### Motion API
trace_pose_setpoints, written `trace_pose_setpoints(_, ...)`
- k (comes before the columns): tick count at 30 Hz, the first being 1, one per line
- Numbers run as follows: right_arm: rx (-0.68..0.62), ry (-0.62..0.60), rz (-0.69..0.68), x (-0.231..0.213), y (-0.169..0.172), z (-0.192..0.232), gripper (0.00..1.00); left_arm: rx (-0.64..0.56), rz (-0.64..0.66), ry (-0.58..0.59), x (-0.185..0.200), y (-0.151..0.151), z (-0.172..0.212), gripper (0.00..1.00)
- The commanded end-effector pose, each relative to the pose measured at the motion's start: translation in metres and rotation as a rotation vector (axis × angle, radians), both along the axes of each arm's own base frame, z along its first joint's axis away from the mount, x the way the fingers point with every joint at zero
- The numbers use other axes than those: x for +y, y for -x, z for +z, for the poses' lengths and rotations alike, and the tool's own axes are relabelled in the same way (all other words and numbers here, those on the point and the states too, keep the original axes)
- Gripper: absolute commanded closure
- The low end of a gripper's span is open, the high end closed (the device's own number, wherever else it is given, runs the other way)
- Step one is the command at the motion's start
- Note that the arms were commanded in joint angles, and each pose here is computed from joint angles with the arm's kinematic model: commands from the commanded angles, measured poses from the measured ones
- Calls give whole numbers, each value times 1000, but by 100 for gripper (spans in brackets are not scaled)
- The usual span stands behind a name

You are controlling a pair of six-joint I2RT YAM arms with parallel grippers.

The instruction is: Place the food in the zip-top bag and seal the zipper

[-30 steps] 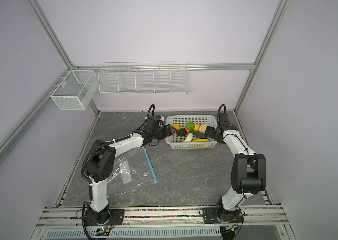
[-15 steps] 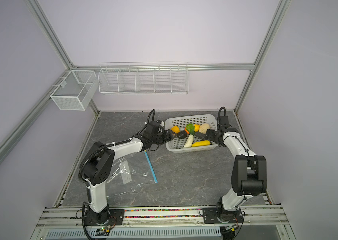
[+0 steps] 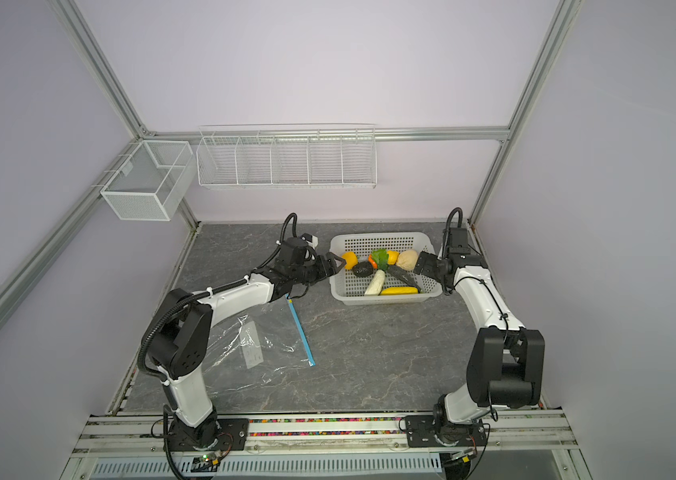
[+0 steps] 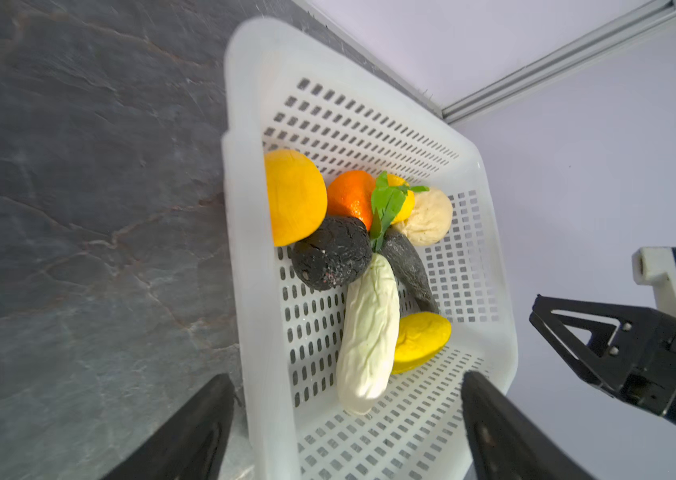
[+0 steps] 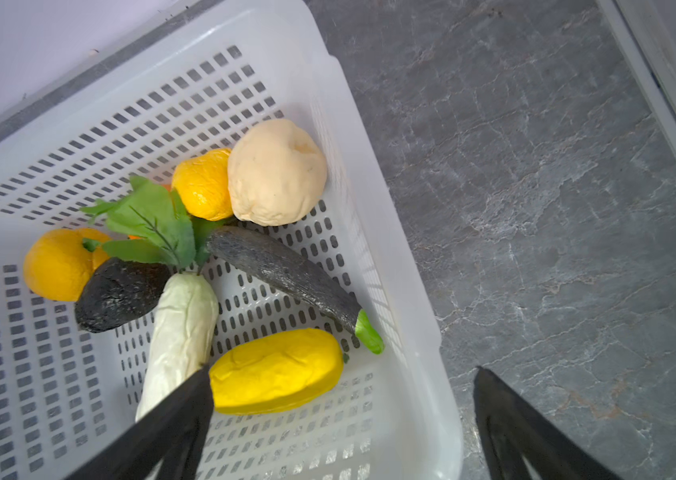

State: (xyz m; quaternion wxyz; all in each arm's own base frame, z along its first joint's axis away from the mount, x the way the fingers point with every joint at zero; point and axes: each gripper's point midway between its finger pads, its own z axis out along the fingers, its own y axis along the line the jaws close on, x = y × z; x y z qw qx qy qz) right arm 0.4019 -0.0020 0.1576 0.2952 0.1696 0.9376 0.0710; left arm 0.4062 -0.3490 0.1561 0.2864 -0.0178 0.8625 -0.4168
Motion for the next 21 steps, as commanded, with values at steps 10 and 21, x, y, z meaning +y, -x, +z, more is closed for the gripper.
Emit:
trace_pose_setpoints(10,-162,-133,258,67,30,54,12,16,19,-84,50,36,24,18)
trace_pose_setpoints(21,-254,-202,781,242,92,60,26,280,187,-201,164,103,-17,29)
